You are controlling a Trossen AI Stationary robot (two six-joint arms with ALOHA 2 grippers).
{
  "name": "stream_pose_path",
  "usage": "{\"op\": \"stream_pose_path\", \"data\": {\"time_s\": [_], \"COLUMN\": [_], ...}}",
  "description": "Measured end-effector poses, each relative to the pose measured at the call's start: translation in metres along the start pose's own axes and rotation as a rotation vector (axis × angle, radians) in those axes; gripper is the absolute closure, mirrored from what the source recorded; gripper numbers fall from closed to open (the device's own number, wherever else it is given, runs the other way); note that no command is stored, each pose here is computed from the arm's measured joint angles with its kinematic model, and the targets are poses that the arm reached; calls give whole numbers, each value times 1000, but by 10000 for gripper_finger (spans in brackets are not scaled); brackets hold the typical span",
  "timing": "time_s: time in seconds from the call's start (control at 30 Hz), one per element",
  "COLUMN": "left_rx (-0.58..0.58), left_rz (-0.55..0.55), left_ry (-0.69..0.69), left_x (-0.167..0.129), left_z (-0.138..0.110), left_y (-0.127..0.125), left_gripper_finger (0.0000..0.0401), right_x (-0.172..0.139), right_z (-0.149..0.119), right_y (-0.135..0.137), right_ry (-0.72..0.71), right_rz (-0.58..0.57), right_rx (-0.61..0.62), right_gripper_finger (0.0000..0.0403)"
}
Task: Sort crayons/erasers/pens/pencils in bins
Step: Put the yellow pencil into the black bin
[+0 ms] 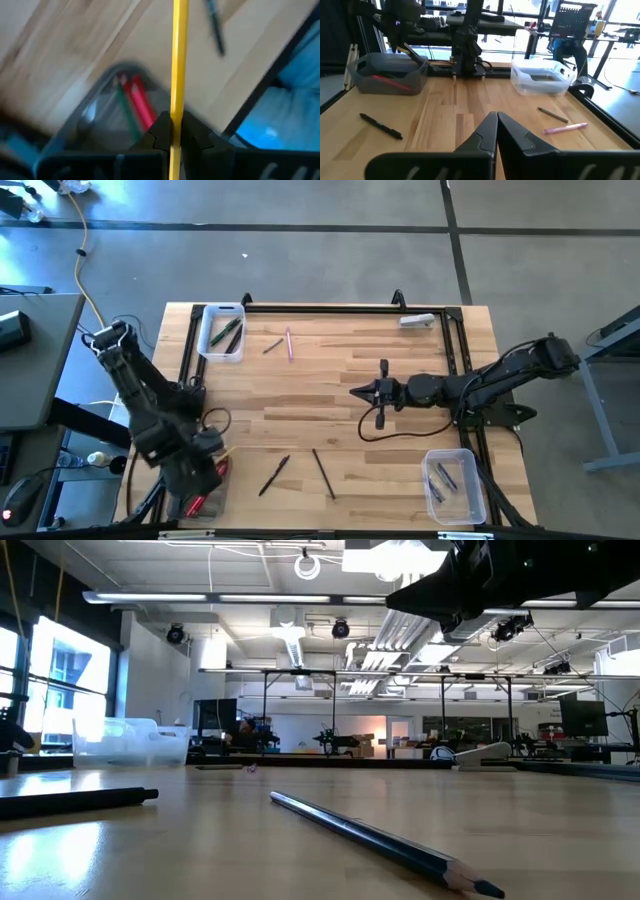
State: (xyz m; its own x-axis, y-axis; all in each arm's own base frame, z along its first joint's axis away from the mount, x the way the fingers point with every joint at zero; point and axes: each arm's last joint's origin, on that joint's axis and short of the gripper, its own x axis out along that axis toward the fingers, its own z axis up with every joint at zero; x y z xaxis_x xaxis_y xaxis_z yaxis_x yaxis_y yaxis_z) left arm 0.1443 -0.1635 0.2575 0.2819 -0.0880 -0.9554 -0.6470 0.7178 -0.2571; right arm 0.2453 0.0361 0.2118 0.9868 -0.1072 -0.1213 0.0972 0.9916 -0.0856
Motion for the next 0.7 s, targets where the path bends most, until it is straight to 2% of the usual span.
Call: {"op": "stream_pose_path", "data": {"time_s": [0.3,0.53,0.7], "left_rx": [-116,-205,-239], "left_rz": [127,208,273], "left_ry": [-22,-60,-20], "left_x": [30,50,60], "left_z": [-55,-68,-72], "left_y": [-7,-9,-10], "left_gripper_finger": [401,401,401], "right_x": [-1,-1,-1], "right_z": [0,0,1], "right_y": [2,2,2], "right_ry": [6,3,1], "right_rz": [12,12,12], "right_rx": [-21,-20,-20], "right_gripper_finger": [402,403,403]}}
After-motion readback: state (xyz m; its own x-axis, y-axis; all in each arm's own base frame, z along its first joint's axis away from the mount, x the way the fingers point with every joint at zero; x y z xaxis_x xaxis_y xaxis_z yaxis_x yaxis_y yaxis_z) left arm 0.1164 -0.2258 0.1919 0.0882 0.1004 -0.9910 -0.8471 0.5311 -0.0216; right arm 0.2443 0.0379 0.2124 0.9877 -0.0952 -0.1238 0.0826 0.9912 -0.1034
